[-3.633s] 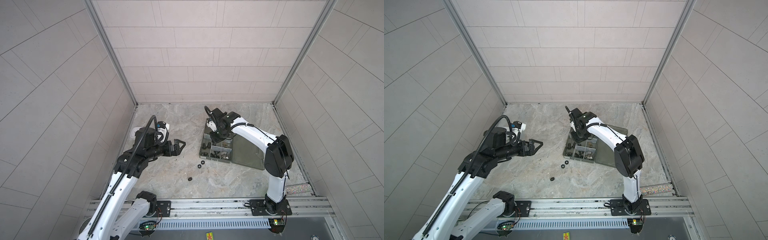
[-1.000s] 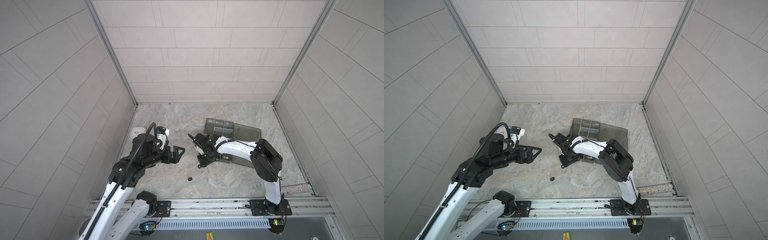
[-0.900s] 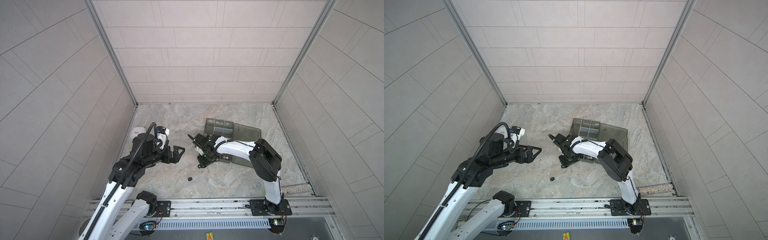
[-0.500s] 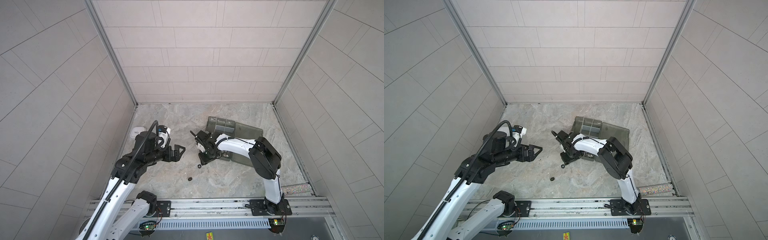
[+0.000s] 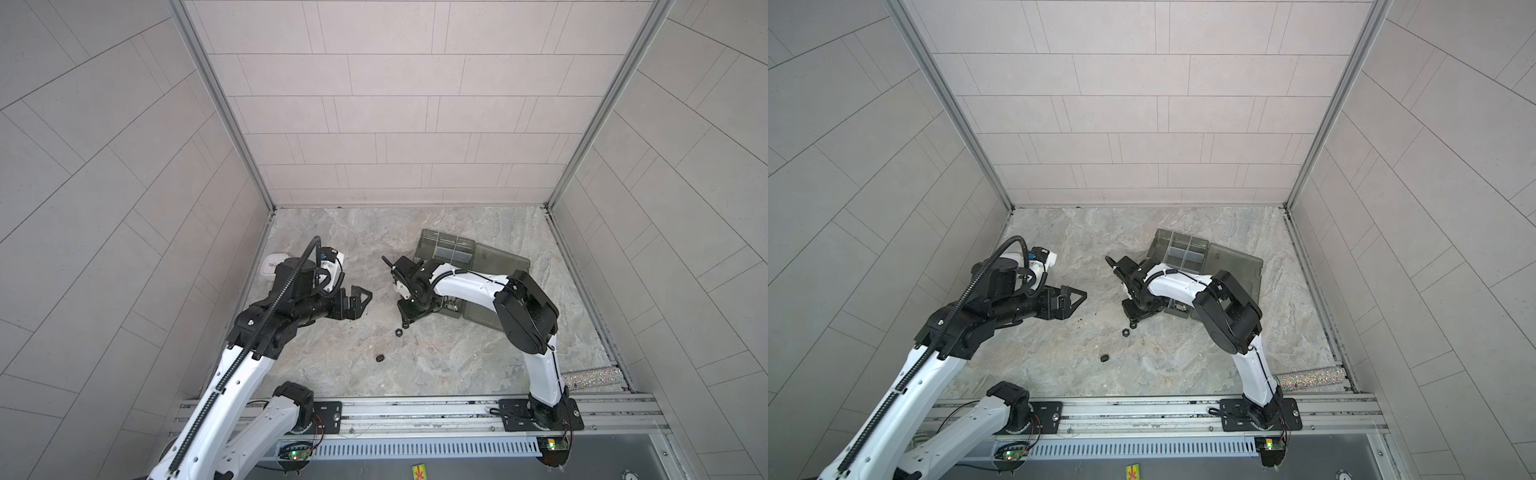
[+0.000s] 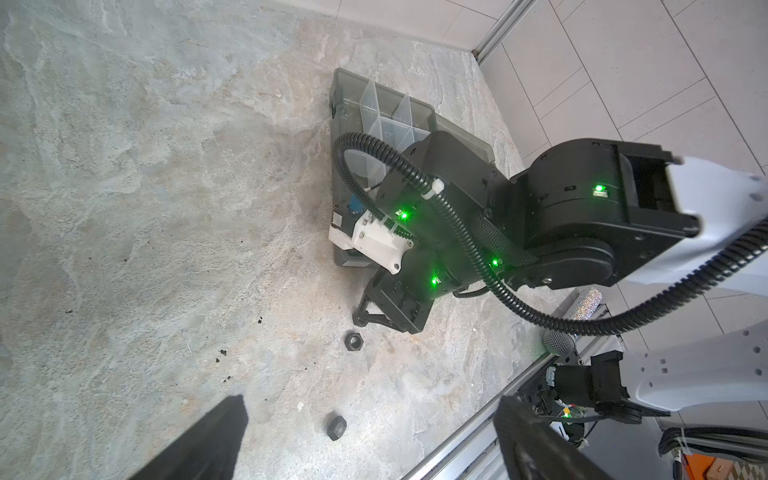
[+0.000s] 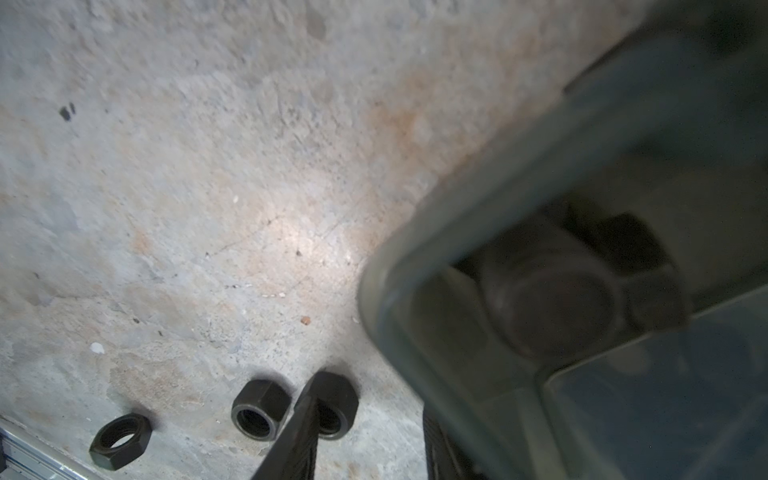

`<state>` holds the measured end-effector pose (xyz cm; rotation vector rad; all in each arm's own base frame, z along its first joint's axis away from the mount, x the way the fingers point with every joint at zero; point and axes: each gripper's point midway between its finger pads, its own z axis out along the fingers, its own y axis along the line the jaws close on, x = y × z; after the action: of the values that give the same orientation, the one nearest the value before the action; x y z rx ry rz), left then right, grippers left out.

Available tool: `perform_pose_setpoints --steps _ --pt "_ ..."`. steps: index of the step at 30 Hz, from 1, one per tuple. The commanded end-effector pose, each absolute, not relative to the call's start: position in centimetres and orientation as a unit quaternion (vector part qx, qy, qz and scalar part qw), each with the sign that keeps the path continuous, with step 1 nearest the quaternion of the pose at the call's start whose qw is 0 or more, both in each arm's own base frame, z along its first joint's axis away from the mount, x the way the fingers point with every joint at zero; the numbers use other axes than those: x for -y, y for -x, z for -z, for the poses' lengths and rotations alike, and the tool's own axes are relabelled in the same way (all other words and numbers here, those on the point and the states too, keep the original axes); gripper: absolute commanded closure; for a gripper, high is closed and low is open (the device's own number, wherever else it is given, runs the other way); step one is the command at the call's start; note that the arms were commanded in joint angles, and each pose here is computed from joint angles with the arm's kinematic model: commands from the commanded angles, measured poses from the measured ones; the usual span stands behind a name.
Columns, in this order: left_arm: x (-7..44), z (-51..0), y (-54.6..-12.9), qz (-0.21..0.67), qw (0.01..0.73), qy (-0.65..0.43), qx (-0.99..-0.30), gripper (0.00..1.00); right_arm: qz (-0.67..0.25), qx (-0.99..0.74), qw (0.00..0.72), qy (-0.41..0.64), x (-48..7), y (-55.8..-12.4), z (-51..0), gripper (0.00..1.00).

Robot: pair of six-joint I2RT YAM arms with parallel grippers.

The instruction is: Sort the screws and nuts into containers

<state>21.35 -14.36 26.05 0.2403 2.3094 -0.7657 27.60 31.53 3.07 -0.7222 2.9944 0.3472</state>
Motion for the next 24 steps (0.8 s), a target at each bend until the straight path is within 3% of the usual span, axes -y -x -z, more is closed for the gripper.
perform_pose_setpoints --steps 1,24 --pt "14.5 -26.9 -21.1 0.299 0.354 -0.103 -0.880 0.00 -0.097 -0.966 0.014 0.237 -31.1 -26.9 -2.8 0.58" --pt "14.2 -27.6 -20.1 0.307 0.369 -0.103 -0.871 0.00 -0.096 -0.964 0.041 0.244 -31.7 -26.5 -5.3 0.57"
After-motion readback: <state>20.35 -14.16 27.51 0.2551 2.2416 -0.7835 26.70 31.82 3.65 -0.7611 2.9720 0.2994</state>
